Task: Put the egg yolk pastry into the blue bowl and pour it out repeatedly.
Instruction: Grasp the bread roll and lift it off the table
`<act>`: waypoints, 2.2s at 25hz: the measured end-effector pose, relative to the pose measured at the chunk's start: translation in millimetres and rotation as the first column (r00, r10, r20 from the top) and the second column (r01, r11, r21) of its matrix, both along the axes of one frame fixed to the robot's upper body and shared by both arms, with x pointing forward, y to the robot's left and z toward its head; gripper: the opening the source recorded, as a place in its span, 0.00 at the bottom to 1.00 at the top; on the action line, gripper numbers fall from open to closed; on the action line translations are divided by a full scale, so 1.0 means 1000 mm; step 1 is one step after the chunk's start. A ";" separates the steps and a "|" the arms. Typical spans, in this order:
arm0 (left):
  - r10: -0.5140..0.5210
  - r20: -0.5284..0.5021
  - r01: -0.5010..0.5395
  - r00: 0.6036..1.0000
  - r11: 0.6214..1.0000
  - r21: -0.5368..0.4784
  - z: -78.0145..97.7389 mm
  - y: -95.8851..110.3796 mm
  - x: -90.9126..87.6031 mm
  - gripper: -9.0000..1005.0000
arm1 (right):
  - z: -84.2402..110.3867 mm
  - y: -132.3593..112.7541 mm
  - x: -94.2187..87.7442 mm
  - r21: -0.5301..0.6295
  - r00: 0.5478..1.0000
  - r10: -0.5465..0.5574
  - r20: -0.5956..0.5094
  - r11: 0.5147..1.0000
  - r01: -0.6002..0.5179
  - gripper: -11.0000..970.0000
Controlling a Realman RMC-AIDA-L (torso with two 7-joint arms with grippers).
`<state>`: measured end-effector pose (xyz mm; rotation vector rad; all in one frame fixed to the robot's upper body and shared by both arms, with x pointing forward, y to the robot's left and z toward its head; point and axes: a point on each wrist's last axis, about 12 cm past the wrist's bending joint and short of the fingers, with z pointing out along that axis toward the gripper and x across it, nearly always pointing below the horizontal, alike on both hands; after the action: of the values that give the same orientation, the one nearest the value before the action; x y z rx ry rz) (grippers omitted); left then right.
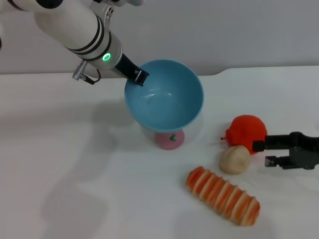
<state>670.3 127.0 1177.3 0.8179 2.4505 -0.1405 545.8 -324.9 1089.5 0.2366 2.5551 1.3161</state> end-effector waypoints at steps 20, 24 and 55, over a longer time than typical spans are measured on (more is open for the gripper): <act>0.004 -0.008 -0.004 1.000 1.000 -0.005 -0.003 0.001 -0.001 0.01 | -0.037 -0.002 0.008 -0.096 0.989 -0.147 -0.023 0.985 0.144 0.68; 0.006 -0.012 -0.006 1.000 1.000 -0.004 -0.004 0.002 -0.002 0.01 | -0.040 0.010 0.012 -0.089 0.992 -0.125 -0.011 0.988 0.124 0.68; 0.012 -0.003 -0.013 1.000 1.000 -0.010 -0.007 0.003 -0.001 0.01 | -0.053 0.043 0.022 -0.134 0.995 -0.099 0.031 0.986 0.102 0.65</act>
<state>669.5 130.0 1170.5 0.7983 2.4553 -0.1498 568.0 -282.2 1036.1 0.3162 2.5627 1.0984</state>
